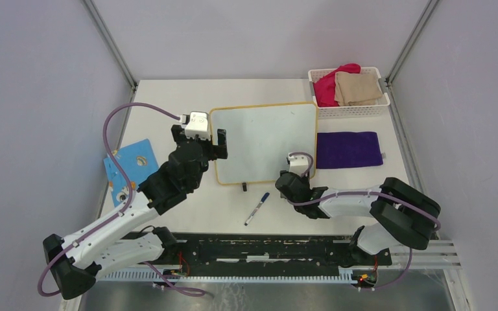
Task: Write a sentence on the whiteboard
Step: Move the whiteboard to the center of the board, then open the whiteboard marker at the center of the board.
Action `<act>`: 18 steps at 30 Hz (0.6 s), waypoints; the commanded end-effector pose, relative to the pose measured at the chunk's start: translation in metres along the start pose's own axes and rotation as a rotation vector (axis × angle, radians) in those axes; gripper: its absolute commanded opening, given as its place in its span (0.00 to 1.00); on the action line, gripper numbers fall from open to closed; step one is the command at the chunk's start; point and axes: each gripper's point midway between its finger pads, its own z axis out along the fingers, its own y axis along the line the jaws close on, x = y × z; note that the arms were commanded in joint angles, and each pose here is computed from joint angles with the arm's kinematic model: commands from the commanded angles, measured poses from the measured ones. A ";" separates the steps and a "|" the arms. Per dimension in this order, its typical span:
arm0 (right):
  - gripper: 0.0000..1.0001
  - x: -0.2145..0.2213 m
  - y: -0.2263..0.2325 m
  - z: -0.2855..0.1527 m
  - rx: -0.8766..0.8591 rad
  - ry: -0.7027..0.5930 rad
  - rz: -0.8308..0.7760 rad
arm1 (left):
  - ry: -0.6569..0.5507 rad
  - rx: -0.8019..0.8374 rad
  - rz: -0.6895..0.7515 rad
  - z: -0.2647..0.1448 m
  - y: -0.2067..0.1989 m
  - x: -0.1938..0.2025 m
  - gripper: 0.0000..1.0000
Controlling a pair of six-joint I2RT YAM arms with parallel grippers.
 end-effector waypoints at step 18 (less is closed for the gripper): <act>0.36 0.010 -0.014 -0.002 0.004 0.037 -0.108 | -0.036 0.028 -0.006 -0.004 -0.004 -0.015 1.00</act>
